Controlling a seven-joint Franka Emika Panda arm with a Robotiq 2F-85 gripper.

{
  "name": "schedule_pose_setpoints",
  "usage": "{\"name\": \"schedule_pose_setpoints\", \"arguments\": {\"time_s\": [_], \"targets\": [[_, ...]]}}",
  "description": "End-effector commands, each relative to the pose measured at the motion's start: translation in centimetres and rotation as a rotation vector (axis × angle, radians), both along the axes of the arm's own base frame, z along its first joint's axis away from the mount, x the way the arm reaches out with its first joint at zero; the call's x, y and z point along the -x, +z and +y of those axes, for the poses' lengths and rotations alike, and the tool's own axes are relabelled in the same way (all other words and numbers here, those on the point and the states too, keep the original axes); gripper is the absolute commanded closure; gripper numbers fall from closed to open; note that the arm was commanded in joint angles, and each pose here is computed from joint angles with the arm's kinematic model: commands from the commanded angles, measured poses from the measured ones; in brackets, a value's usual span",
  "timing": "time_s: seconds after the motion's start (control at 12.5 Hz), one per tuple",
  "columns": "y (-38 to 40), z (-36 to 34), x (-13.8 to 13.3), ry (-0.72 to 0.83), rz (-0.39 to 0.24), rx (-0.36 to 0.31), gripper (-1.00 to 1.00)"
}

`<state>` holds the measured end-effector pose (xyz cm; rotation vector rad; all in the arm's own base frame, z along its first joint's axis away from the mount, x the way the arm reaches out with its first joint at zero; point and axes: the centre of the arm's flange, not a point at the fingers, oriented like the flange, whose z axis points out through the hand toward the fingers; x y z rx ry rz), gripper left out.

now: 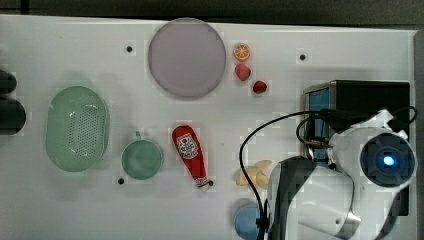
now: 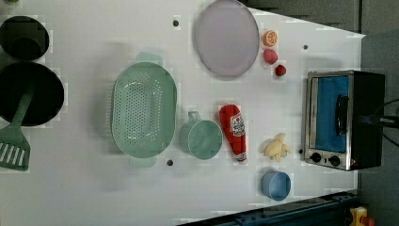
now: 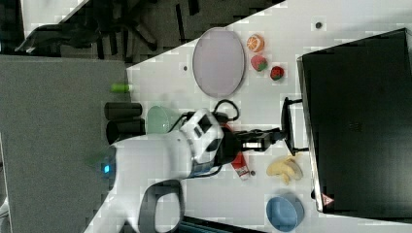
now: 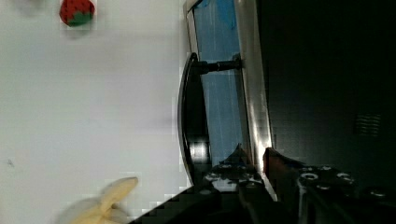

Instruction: Flap open oven.

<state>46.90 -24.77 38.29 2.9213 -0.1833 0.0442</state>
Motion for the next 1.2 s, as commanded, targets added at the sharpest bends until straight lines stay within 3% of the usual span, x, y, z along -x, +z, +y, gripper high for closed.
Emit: {"name": "schedule_pose_setpoints", "arguments": {"time_s": [0.08,0.8,1.2], "targets": [[-2.1,-0.2,-0.1,0.055,0.043,-0.002,0.65],[-7.4,0.3,-1.2,0.068,0.064,0.001,0.65],[-8.6,4.0,-1.9,0.125,0.088,-0.010,0.65]]}}
